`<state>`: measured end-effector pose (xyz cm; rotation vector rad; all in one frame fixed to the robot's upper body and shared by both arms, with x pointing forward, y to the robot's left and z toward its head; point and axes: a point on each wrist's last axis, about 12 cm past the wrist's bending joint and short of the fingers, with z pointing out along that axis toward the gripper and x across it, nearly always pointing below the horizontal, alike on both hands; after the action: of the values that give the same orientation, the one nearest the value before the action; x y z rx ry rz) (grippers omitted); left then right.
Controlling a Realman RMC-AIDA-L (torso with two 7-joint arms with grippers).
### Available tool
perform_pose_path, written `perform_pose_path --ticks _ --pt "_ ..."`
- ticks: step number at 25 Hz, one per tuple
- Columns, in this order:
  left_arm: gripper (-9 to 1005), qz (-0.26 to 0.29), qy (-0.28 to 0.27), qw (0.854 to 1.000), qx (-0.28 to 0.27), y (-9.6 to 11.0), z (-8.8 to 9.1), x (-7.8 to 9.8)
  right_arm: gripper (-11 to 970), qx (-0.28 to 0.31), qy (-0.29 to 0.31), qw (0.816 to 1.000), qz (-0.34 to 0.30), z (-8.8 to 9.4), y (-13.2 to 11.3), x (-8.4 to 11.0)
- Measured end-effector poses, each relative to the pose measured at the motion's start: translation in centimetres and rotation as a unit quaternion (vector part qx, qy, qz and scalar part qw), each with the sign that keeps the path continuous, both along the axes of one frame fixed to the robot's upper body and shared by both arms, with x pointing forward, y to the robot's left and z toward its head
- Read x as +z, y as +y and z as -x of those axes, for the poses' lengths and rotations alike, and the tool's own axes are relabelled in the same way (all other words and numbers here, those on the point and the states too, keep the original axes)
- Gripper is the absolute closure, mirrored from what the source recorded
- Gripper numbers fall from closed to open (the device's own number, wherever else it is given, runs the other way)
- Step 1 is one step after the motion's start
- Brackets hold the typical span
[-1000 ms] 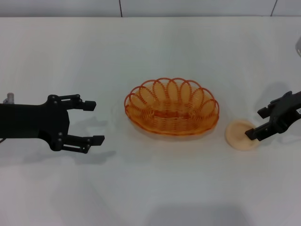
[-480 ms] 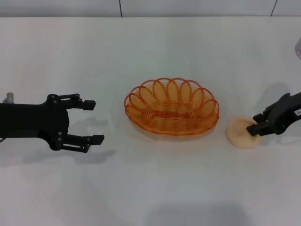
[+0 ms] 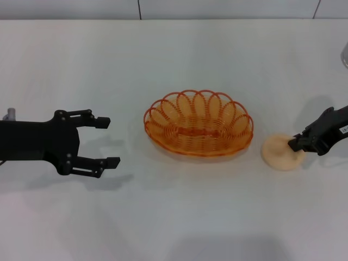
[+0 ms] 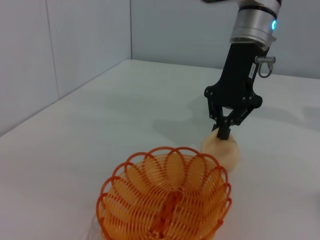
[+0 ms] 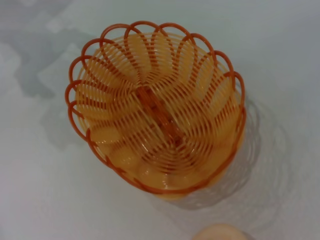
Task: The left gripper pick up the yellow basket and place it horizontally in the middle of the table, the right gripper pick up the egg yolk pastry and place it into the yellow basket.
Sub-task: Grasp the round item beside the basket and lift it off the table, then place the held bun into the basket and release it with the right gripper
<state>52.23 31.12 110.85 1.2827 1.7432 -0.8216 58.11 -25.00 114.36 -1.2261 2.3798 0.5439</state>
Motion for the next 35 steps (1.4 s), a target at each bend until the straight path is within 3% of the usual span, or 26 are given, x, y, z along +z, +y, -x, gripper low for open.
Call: perform_pose_path --ticks 8,13,18,24,28,35 --pt "104 -0.005 0.003 1.000 0.007 0.5 0.5 -0.3 921 -0.003 -0.007 1.000 -0.009 -0.1 -0.6 0.7" --pt "104 -0.007 0.004 1.000 0.006 0.6 0.7 -0.3 925 -0.021 -0.030 0.999 -0.035 -0.3 -2.6 3.1" --pt "104 -0.008 0.001 1.000 0.005 0.7 0.7 -0.3 928 -0.017 -0.066 0.994 -0.081 -0.7 -2.9 5.0" --pt "104 -0.011 -0.005 1.000 0.005 0.7 0.6 -0.1 930 0.020 -0.110 0.981 -0.161 -1.0 -0.5 5.5" --pt "104 -0.010 -0.005 1.000 0.006 0.7 0.7 -0.2 931 0.044 -0.123 0.971 -0.200 -1.4 1.8 4.5" --pt "104 -0.012 0.003 1.000 0.011 0.8 1.0 -0.4 931 0.065 -0.143 0.965 -0.211 -1.9 5.3 2.2"
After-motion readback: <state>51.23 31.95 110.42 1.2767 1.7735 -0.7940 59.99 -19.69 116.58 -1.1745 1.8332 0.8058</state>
